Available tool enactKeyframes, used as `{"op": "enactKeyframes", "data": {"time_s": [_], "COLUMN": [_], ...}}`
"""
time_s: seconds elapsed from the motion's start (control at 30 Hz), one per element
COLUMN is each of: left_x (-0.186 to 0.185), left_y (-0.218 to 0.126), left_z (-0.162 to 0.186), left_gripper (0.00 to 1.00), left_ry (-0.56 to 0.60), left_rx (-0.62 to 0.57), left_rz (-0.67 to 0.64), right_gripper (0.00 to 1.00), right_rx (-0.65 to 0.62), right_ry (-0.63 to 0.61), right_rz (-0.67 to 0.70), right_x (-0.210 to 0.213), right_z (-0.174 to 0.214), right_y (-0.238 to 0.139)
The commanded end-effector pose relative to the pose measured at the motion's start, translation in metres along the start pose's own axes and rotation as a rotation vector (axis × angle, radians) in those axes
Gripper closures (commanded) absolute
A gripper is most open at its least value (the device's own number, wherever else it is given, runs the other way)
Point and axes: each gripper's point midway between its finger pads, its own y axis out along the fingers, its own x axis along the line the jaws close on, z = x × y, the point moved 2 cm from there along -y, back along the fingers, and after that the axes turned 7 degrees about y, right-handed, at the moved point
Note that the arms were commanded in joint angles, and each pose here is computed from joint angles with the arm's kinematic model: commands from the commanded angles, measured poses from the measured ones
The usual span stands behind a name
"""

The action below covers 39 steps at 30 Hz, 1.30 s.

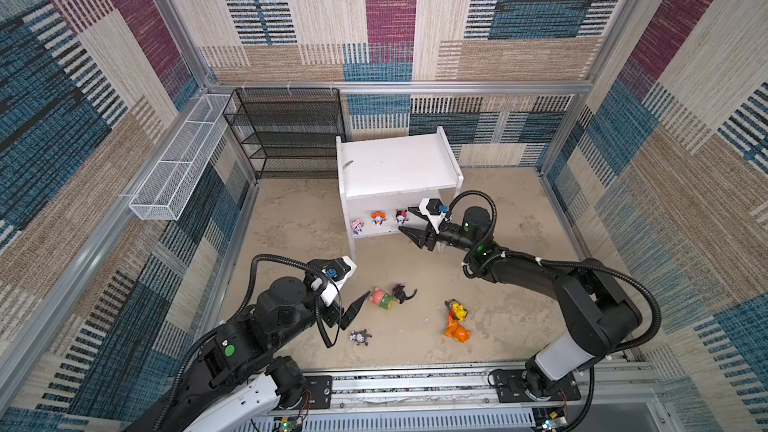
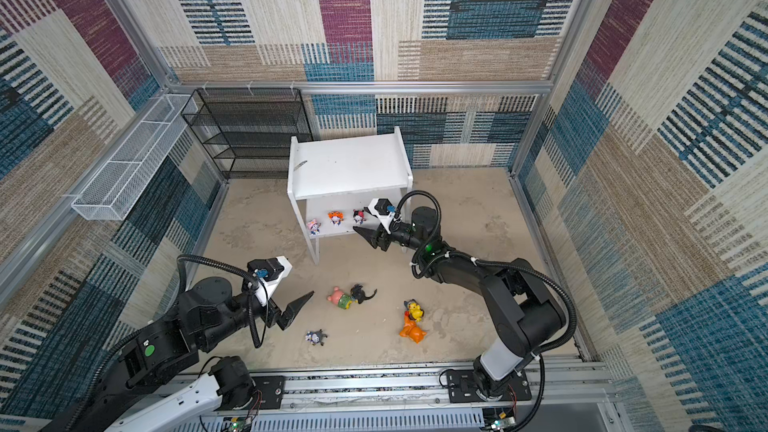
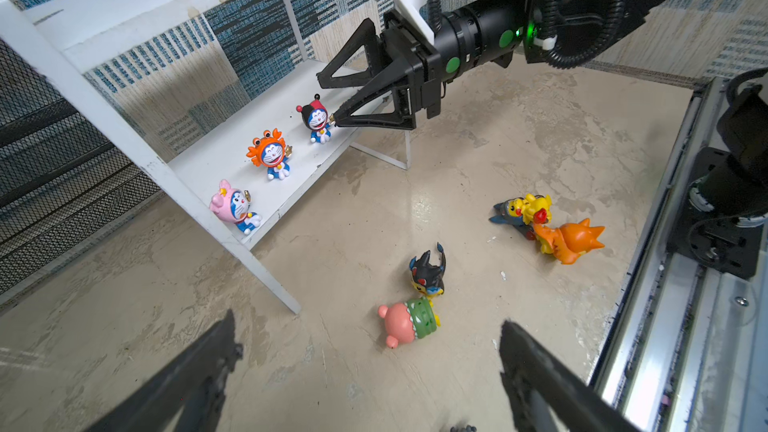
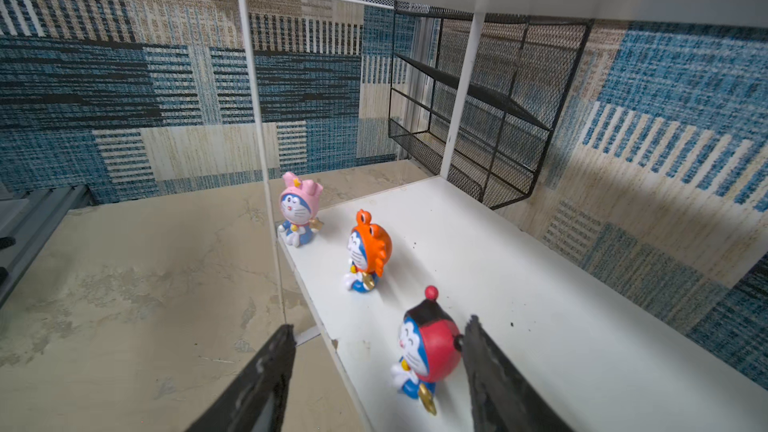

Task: Place and organize the plastic toys onto the shelf
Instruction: 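Lower the red figurine beside the orange figurine and open the right gripper, then withdraw the right gripper from the shelf toward the grey Doraemon near the robot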

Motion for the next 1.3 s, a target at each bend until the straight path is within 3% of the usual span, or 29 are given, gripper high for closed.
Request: {"op": "enactKeyframes", "data": {"time_s": [0.0, 0.2, 0.47, 0.67, 0.9, 1.13, 1.27], "left_x": [0.006, 0.010, 0.019, 0.025, 0.027, 0.027, 0.027], "left_y": [-0.003, -0.003, -0.009, -0.017, -0.018, -0.025, -0.028], "left_z": [0.003, 0.020, 0.030, 0.033, 0.032, 0.028, 0.026], "left_gripper": [0.01, 0.01, 0.01, 0.01, 0.01, 0.01, 0.01], "left_ry": [-0.064, -0.193, -0.161, -0.163, -0.164, -0.170, -0.172], "left_rx": [0.025, 0.126, 0.187, 0.160, 0.153, 0.111, 0.094], "left_rz": [-0.038, -0.078, -0.136, -0.181, -0.189, -0.188, -0.183], "right_gripper": [0.32, 0.31, 0.31, 0.35, 0.39, 0.63, 0.71], "right_rx": [0.010, 0.099, 0.288, 0.401, 0.467, 0.532, 0.546], "right_ry": [0.026, 0.040, 0.125, 0.199, 0.285, 0.302, 0.297], "right_rz": [-0.043, -0.107, -0.332, -0.412, -0.402, -0.320, -0.261], "right_x": [0.017, 0.075, 0.197, 0.244, 0.254, 0.245, 0.237], "right_z": [-0.004, 0.018, 0.091, 0.139, 0.174, 0.197, 0.204], "right_y": [-0.005, -0.014, -0.032, -0.028, -0.010, 0.011, 0.017]}}
